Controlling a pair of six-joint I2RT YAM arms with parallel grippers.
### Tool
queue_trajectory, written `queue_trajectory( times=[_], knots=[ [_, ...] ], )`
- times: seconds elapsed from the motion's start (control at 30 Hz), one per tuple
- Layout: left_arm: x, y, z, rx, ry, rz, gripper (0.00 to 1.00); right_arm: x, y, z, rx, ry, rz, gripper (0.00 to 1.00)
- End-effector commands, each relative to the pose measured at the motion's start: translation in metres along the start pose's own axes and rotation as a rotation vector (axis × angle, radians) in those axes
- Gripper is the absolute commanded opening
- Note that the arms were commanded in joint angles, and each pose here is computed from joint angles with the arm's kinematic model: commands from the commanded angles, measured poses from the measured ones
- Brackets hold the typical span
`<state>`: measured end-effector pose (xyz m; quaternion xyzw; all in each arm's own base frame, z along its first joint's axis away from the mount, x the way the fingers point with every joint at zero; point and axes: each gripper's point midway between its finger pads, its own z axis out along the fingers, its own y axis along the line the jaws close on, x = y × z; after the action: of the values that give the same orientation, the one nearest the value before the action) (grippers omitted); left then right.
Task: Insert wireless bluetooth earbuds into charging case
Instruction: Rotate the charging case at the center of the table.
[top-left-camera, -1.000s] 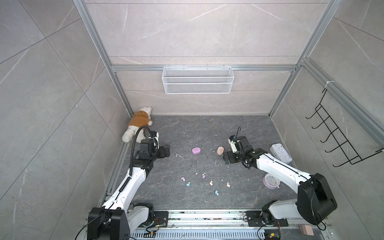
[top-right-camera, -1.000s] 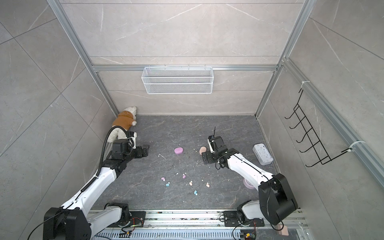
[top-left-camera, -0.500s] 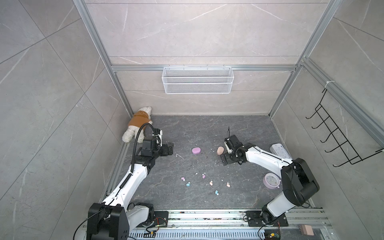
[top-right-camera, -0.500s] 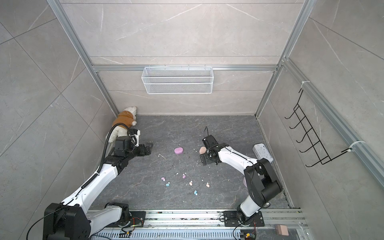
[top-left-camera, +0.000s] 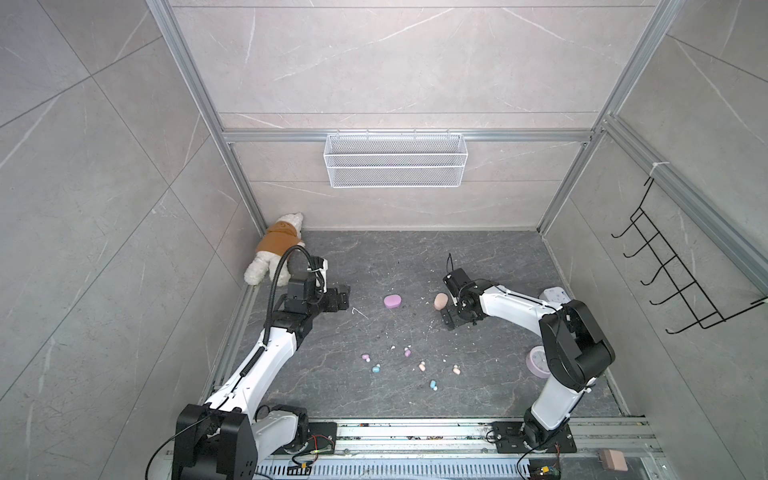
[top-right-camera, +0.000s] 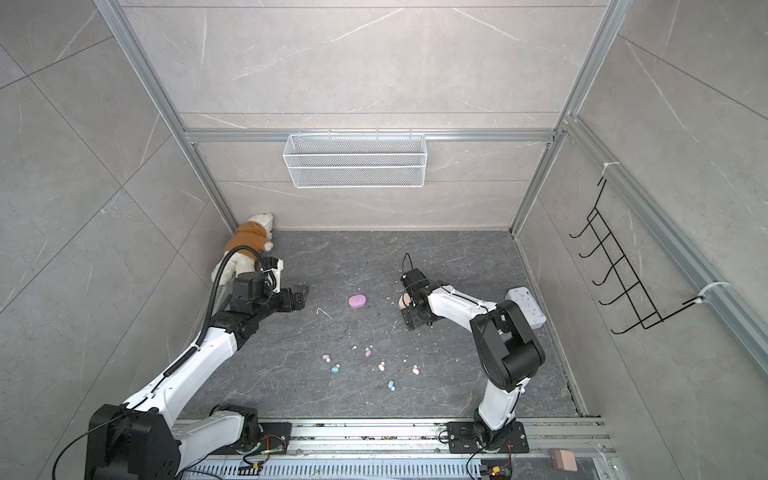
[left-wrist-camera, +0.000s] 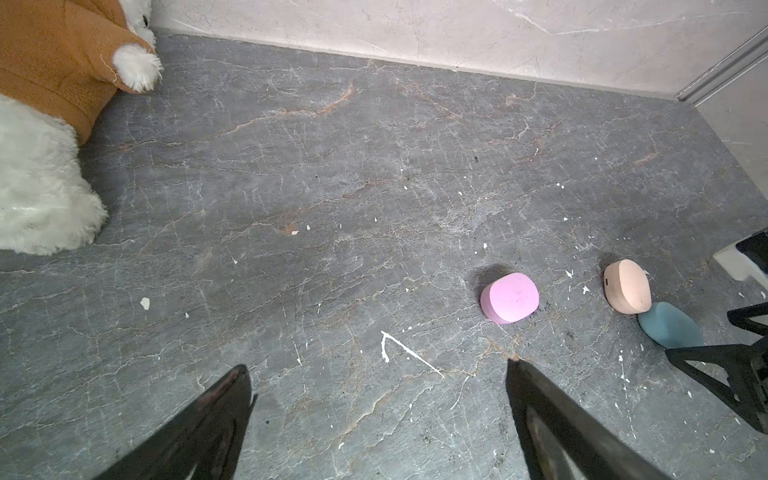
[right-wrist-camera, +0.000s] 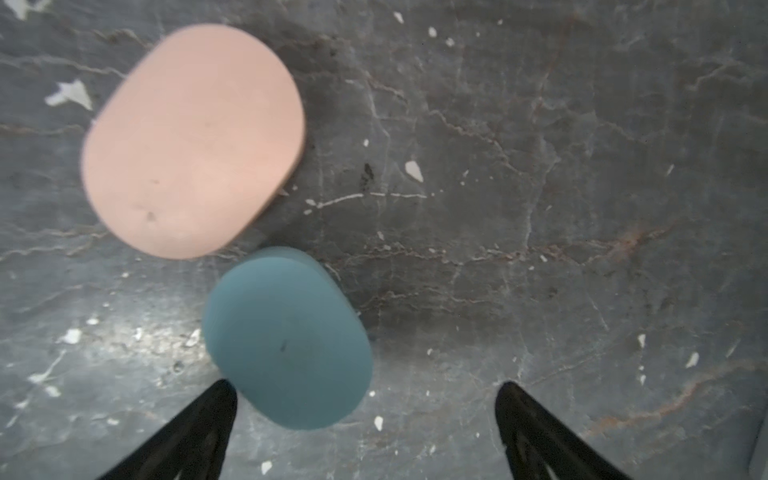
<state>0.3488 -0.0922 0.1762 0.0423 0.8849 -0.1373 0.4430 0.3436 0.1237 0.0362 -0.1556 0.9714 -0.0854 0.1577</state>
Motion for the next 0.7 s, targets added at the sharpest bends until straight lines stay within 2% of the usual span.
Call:
queue_trajectory(
  times=[0.0, 0.27, 0.37, 0.53, 0.67],
  knots=[
    [-0.014, -0.006, -0.004, 0.02, -0.045, 0.003, 1.0, 0.004, -0.024, -0.001, 0.041, 0.022, 0.018, 1.0],
    [-0.016, -0.009, 0.002, 0.022, -0.043, 0.001, 1.0, 0.002, -0.049, -0.005, 0.029, 0.013, 0.049, 1.0],
    [-0.017, -0.011, 0.003, 0.024, -0.04, 0.004, 1.0, 0.001, -0.041, -0.019, -0.04, 0.024, 0.031, 1.0],
    [-0.017, -0.013, 0.002, 0.03, -0.034, 0.012, 1.0, -0.006, -0.012, -0.055, -0.255, -0.011, -0.015, 0.99],
    [-0.012, -0.015, 0.004, 0.043, -0.021, 0.012, 1.0, -0.012, 0.0, -0.054, -0.326, 0.013, -0.075, 0.98]
  ],
)
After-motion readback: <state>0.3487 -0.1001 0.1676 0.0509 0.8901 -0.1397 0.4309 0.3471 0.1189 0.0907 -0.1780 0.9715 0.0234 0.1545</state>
